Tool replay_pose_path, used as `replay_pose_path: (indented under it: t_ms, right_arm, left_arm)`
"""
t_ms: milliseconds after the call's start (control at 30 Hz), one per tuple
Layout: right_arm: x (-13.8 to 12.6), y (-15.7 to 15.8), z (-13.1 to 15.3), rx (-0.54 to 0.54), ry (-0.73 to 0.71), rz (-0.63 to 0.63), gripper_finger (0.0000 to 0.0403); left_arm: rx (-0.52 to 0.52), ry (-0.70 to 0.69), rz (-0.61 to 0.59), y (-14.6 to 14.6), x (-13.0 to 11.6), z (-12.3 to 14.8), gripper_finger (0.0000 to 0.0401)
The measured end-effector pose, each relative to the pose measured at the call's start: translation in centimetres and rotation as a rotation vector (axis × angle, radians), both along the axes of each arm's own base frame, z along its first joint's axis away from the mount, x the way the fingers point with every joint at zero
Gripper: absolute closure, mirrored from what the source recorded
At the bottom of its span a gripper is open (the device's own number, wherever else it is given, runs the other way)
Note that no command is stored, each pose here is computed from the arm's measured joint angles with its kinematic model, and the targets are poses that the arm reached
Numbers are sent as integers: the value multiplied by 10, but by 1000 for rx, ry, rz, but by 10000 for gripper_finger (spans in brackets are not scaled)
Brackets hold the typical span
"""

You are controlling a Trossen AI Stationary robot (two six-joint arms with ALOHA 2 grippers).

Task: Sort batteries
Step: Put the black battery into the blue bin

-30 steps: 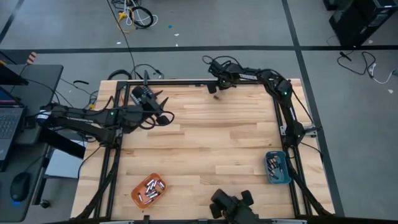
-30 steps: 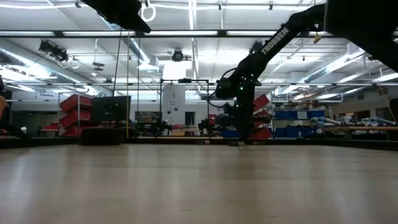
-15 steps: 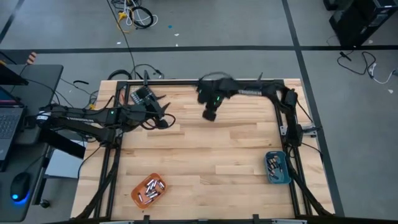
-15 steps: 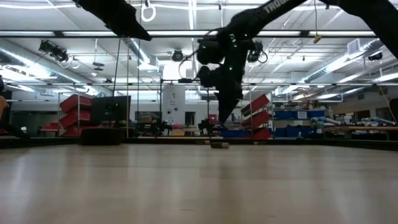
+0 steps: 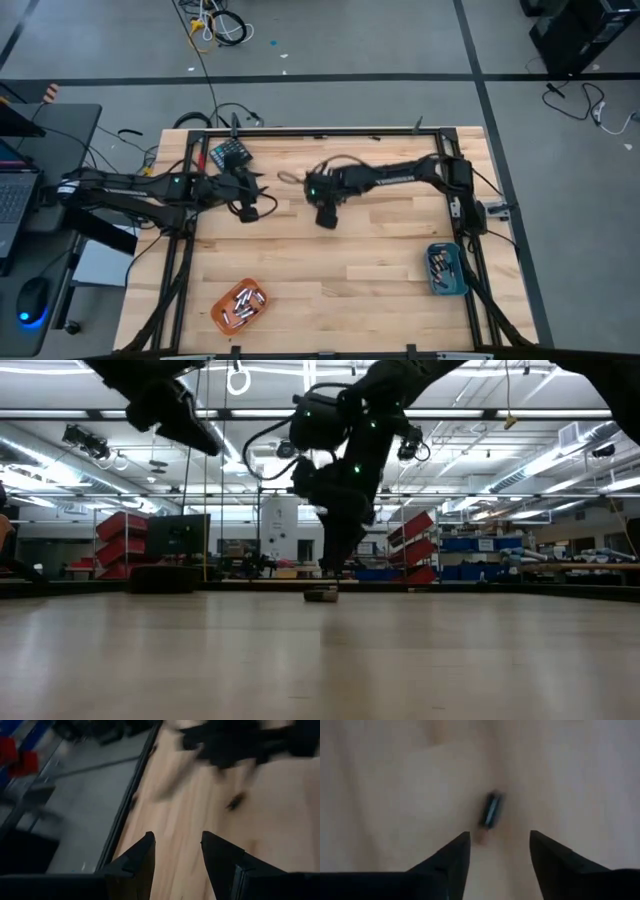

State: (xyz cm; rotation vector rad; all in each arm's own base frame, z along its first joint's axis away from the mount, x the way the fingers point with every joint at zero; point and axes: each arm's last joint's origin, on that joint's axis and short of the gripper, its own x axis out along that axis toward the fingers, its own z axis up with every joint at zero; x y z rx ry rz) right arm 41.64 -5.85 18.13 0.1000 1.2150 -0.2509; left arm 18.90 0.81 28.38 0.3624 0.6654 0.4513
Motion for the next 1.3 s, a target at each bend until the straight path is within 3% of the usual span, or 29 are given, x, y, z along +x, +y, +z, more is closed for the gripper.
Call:
replay_pose_path:
  t_ms: [167, 400, 633, 833, 1133, 1300]
  right_arm:
    - [2, 32, -29, 12, -110, 44, 189]
    - [2, 51, -42, -71, -219, -32, 187]
    - [3, 57, -51, 26, -344, -37, 198]
    - [-4, 67, -56, 6, -272, -48, 202]
    - [-6, 69, -46, 16, -293, -89, 207]
    - [-27, 87, -17, -42, -180, 135, 208]
  left_arm:
    - [-51, -8, 112, 2, -23, 3, 243]
    - [-100, -112, 128, 3, -39, 14, 243]
    - [-135, -153, 148, 3, -41, 16, 243]
    - [-175, -157, 146, 2, -39, 8, 243]
    - [-250, -158, 156, 0, -35, -21, 243]
    - [-256, -155, 152, 0, -35, -24, 243]
